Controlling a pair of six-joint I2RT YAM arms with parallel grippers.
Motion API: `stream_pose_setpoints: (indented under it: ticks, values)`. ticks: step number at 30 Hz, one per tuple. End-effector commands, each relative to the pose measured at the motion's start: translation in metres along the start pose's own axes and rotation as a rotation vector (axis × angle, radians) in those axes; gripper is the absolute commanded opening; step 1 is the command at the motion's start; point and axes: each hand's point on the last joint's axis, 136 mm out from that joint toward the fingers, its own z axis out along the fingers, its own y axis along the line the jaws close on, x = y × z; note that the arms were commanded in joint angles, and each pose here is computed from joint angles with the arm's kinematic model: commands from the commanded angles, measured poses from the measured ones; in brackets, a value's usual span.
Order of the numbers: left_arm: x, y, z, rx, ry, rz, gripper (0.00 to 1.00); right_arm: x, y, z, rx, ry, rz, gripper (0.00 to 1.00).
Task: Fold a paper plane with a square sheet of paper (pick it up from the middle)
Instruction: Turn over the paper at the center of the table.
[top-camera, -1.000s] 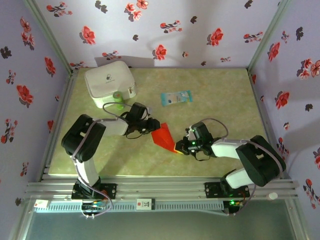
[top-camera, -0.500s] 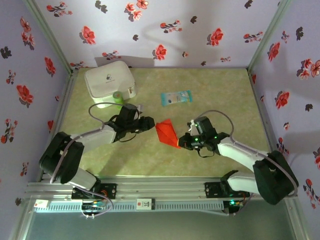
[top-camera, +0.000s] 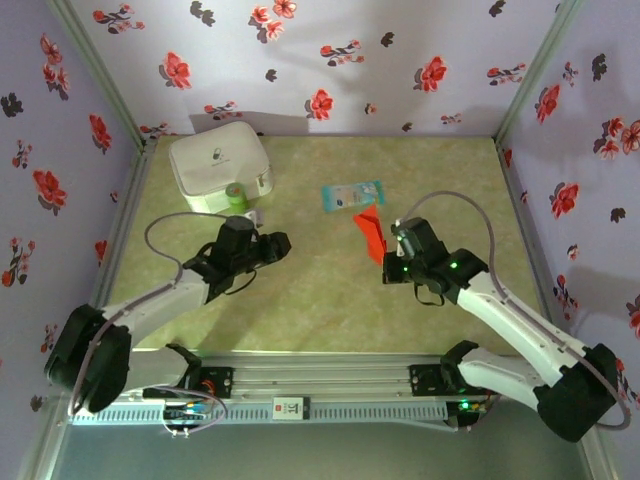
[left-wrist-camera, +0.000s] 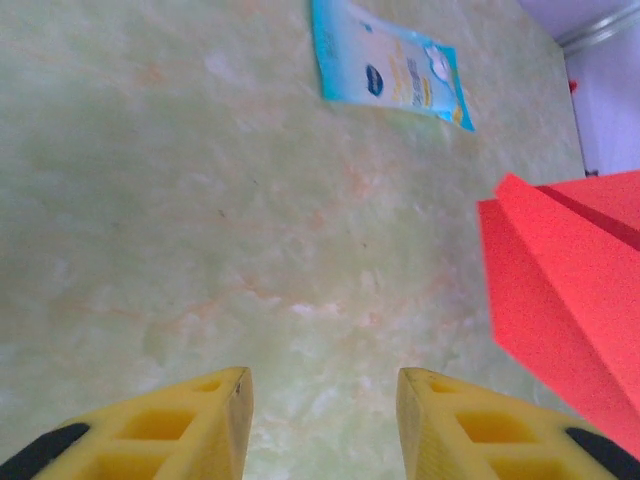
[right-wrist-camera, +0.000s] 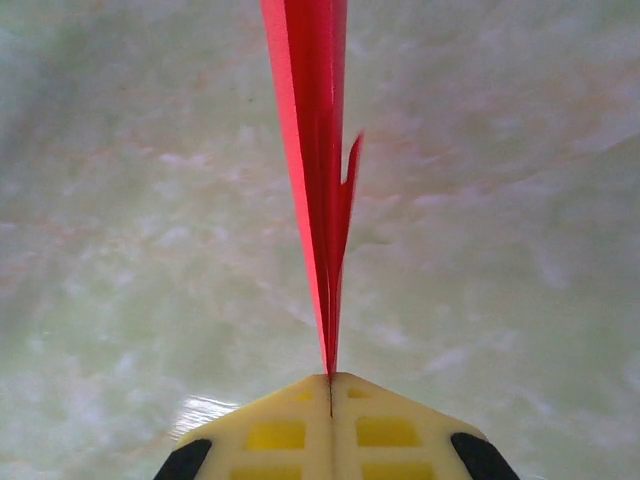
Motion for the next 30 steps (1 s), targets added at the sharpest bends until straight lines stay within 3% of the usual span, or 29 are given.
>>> stream_pose_setpoints:
  ticks: [1,9,14,22,30]
  values:
    - [-0.009,0.021,-0.012,-0.086,-0.067,0.005,0.43,-0.002,-0.048,-0.021,0.366,0.002,-0.166,0.0]
    - [-0.018,0.048,-0.036,-0.159,-0.155,-0.055,0.43,-0.009,-0.038,-0.009,0.605,0.072,-0.371,0.0]
    - [-0.022,0.063,-0.053,-0.198,-0.209,-0.078,0.45,0.005,-0.006,0.019,0.589,0.119,-0.511,0.0]
    - [-0.034,0.073,-0.073,-0.218,-0.281,-0.1,0.51,0.072,0.07,0.076,0.313,0.347,-0.694,0.08]
    - [-0.031,0.068,-0.068,-0.208,-0.23,-0.061,0.53,0.092,0.112,0.085,0.055,0.391,-0.647,0.28]
